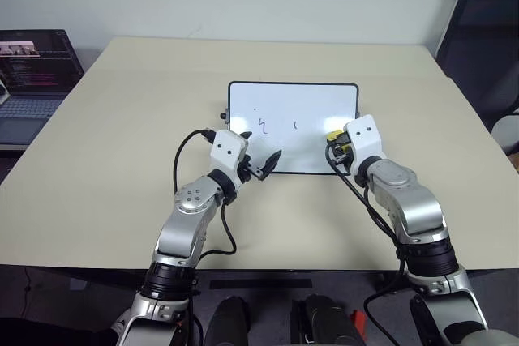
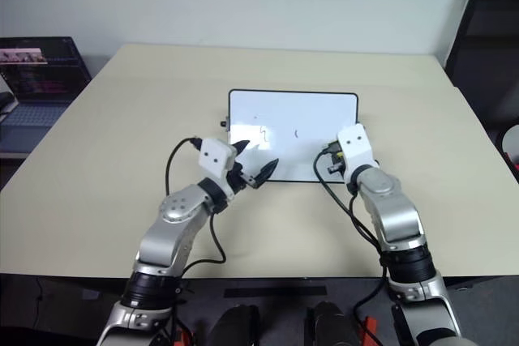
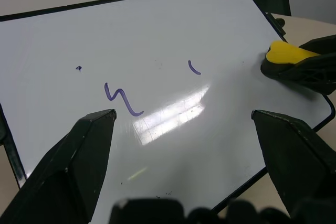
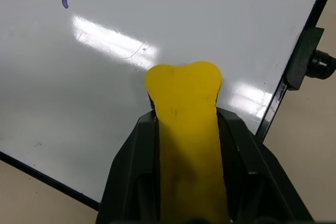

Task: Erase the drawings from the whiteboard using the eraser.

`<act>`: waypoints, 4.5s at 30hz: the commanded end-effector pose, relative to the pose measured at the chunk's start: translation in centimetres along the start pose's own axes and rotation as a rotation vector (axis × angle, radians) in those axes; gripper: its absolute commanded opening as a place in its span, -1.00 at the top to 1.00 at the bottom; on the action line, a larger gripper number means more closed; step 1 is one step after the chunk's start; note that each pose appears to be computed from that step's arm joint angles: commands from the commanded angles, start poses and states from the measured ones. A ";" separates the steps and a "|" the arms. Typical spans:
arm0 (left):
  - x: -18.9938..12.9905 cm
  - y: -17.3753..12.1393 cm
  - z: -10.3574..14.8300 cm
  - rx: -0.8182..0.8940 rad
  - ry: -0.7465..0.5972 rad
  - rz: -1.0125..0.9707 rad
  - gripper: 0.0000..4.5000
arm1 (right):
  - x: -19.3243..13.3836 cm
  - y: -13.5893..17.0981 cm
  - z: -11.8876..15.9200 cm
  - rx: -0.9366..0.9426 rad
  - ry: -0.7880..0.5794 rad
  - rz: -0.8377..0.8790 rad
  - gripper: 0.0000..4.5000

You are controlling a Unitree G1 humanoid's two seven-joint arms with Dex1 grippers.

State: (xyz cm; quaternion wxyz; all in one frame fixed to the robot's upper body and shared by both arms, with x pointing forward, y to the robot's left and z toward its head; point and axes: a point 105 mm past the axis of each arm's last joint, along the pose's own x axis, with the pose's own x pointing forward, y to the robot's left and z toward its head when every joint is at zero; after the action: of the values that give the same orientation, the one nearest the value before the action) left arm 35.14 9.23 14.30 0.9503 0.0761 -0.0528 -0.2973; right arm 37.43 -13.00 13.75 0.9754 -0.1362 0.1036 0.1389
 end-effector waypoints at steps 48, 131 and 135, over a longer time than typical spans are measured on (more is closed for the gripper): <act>-0.2 -0.1 1.7 0.027 -0.052 0.001 -1.00 | -2.1 0.8 2.5 -0.242 -0.470 0.150 0.52; -2.2 -0.3 0.7 0.017 -0.005 0.028 -1.00 | 0.0 2.7 2.5 -0.289 -0.379 0.207 0.52; -1.9 -0.4 0.9 0.017 -0.013 0.030 -1.00 | -0.4 2.4 2.2 -0.304 -0.411 0.200 0.52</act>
State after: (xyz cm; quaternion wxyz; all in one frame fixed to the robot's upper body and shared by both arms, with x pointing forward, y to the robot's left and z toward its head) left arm 33.32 10.35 13.45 0.9556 0.0839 -0.0339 -0.2803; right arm 36.90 -9.90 13.81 0.9256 -0.2435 -0.0702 0.2811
